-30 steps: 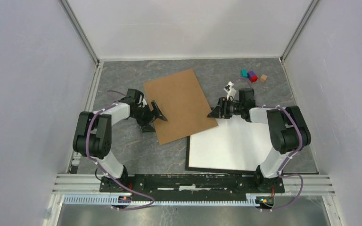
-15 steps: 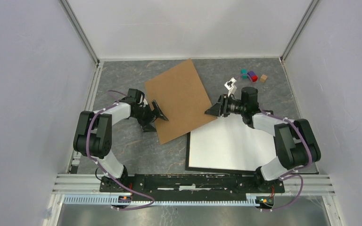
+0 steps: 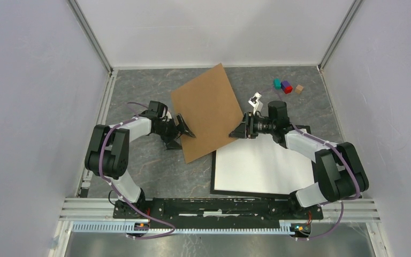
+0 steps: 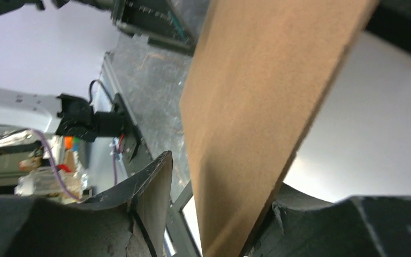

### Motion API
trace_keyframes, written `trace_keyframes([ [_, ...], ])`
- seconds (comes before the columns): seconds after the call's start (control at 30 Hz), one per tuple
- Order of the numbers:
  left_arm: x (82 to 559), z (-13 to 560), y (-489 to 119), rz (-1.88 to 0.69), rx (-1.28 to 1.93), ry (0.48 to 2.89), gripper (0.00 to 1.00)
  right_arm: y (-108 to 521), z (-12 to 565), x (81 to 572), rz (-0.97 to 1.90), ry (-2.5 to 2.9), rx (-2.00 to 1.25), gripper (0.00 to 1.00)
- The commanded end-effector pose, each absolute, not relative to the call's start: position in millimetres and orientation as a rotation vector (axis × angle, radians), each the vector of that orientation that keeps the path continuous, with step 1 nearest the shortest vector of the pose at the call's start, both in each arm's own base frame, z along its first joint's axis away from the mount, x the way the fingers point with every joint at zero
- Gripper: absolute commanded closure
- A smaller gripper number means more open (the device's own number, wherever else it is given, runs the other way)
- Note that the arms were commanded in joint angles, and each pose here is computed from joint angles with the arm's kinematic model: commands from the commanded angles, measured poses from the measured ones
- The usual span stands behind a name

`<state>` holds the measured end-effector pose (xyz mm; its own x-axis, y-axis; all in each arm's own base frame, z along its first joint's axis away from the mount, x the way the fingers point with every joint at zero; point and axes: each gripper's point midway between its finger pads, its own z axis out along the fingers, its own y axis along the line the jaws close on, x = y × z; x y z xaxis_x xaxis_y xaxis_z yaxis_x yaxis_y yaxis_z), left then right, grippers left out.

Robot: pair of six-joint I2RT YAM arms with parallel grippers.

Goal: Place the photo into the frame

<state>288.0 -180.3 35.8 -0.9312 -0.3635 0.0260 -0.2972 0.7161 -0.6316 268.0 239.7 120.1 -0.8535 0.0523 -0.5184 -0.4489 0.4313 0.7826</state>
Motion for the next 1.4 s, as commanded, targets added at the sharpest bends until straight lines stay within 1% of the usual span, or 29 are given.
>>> trace_keyframes([
  [0.0, 281, 16, -174, -0.913, -0.543, 2.849, 0.05, 230, 139, 303, 1.191, 2.146, -0.325, 0.49],
  [0.07, 280, 16, -175, -0.93, -0.55, 2.848, 0.05, 230, 150, 309, 1.187, 2.08, -0.284, 0.51],
  [0.1, 280, 15, -175, -0.933, -0.554, 2.848, 0.05, 229, 154, 310, 1.185, 2.038, -0.27, 0.56],
  [0.2, 279, 20, -176, -0.949, -0.545, 2.836, 0.05, 228, 163, 312, 1.165, 1.948, -0.277, 0.82],
  [0.23, 279, 23, -176, -0.949, -0.538, 2.827, 0.05, 227, 162, 312, 1.146, 1.948, -0.305, 0.86],
  [0.33, 280, 39, -176, -0.963, -0.48, 2.786, 0.05, 225, 167, 316, 1.081, 1.955, -0.411, 0.95],
  [0.43, 282, 63, -176, -0.982, -0.364, 2.706, 0.03, 220, 186, 325, 0.966, 1.947, -0.515, 1.0],
  [0.53, 281, 89, -168, -0.928, -0.276, 2.612, 0.02, 206, 217, 341, 0.788, 1.936, -0.606, 1.0],
  [0.63, 273, 110, -158, -0.87, -0.251, 2.549, 0.03, 202, 250, 349, 0.715, 1.863, -0.735, 1.0],
  [0.7, 264, 119, -159, -0.896, -0.254, 2.517, 0.07, 190, 276, 362, 0.654, 1.85, -0.698, 1.0],
  [0.83, 245, 122, -172, -0.972, -0.25, 2.499, 0.14, 181, 336, 375, 0.624, 1.722, -0.676, 1.0],
  [0.93, 235, 112, -193, -0.952, -0.231, 2.567, 0.17, 168, 364, 384, 0.607, 1.687, -0.601, 1.0],
  [1.03, 229, 100, -219, -0.876, -0.165, 2.661, 0.18, 155, 374, 394, 0.665, 1.727, -0.475, 1.0],
  [1.13, 229, 88, -247, -0.8, -0.074, 2.711, 0.18, 151, 379, 393, 0.758, 1.714, -0.417, 1.0],
  [1.27, 235, 64, -276, -0.693, 0.03, 2.791, 0.27, 135, 375, 393, 0.804, 1.7, -0.344, 1.0],
  [1.37, 240, 49, -285, -0.573, 0.069, 2.828, 0.29, 122, 379, 393, 0.884, 1.661, -0.281, 1.0],
])
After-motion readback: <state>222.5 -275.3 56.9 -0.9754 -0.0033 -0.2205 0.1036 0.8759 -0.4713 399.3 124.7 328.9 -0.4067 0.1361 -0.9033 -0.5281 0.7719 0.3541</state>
